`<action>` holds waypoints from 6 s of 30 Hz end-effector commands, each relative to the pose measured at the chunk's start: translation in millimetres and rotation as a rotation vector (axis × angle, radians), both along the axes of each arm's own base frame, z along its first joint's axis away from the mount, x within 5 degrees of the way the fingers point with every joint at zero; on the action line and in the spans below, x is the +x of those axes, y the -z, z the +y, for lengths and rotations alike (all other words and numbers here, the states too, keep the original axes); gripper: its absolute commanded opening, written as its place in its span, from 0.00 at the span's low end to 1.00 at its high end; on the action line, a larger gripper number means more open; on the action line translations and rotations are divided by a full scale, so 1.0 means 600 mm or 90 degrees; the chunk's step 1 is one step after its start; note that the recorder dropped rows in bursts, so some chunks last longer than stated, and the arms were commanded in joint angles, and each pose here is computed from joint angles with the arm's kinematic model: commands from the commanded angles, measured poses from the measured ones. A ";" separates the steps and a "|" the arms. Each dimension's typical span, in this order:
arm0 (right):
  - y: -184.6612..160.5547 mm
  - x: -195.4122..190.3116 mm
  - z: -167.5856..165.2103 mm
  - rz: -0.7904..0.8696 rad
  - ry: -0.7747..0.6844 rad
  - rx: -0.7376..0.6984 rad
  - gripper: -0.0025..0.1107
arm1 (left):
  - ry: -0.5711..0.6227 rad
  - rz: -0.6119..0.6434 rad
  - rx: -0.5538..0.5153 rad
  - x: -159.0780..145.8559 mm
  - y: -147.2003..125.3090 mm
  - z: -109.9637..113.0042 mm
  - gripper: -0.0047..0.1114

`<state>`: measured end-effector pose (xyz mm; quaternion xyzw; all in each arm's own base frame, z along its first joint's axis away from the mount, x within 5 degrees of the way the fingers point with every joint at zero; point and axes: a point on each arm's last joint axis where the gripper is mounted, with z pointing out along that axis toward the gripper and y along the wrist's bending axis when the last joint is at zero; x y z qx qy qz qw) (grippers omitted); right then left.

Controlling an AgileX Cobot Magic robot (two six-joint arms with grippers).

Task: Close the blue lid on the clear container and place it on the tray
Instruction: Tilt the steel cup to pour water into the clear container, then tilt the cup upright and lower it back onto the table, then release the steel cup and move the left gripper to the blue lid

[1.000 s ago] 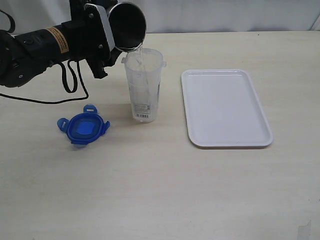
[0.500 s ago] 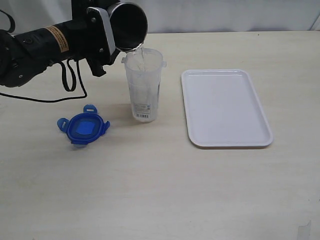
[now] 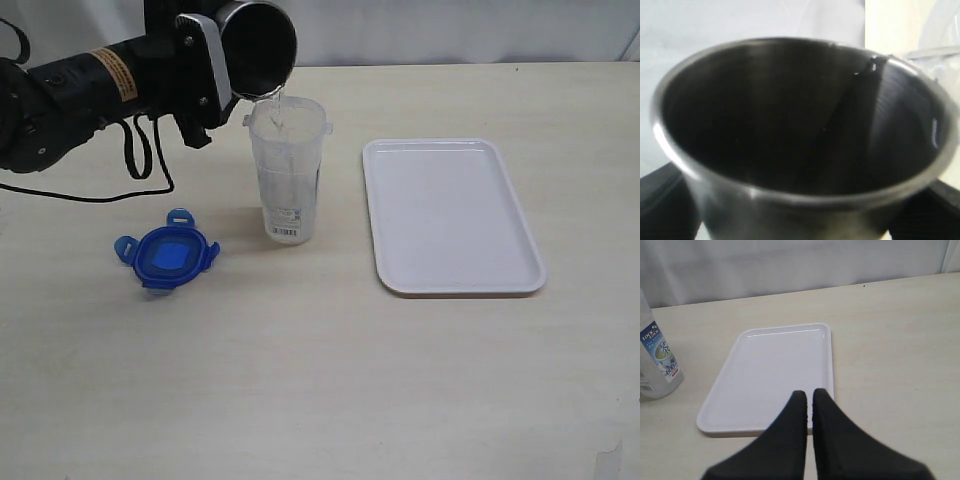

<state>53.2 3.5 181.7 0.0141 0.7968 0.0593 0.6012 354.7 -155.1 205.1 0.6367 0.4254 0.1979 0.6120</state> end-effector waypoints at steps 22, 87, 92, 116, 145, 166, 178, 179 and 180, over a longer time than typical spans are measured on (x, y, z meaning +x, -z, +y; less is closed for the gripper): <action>0.001 0.000 -0.001 -0.003 0.004 -0.001 0.06 | -0.262 0.386 -0.732 0.090 0.076 0.130 0.04; 0.001 0.000 -0.001 -0.003 0.004 -0.001 0.06 | -0.504 0.470 -0.691 0.230 0.198 0.208 0.84; 0.001 0.000 -0.001 -0.003 0.004 -0.001 0.06 | -0.542 0.490 -0.693 0.226 0.184 0.212 0.84; 0.001 0.000 -0.001 -0.003 0.004 -0.001 0.06 | -0.561 0.507 -0.686 0.114 0.096 0.217 0.84; 0.001 0.000 -0.001 -0.003 0.004 -0.001 0.06 | -0.750 0.929 -0.599 -0.160 -0.039 0.201 0.32; 0.001 0.000 -0.001 -0.003 0.004 -0.001 0.06 | -0.660 1.034 -0.497 -0.123 0.102 0.181 0.43; 0.001 0.000 -0.001 -0.003 0.004 -0.001 0.06 | -0.613 0.960 -0.428 -0.118 0.103 0.157 0.44; 0.001 0.000 -0.001 -0.003 0.004 -0.001 0.06 | -0.615 0.958 -0.429 -0.118 0.103 0.157 0.44; 0.001 0.000 -0.001 -0.003 0.004 -0.001 0.06 | -0.615 0.958 -0.428 -0.118 0.103 0.157 0.44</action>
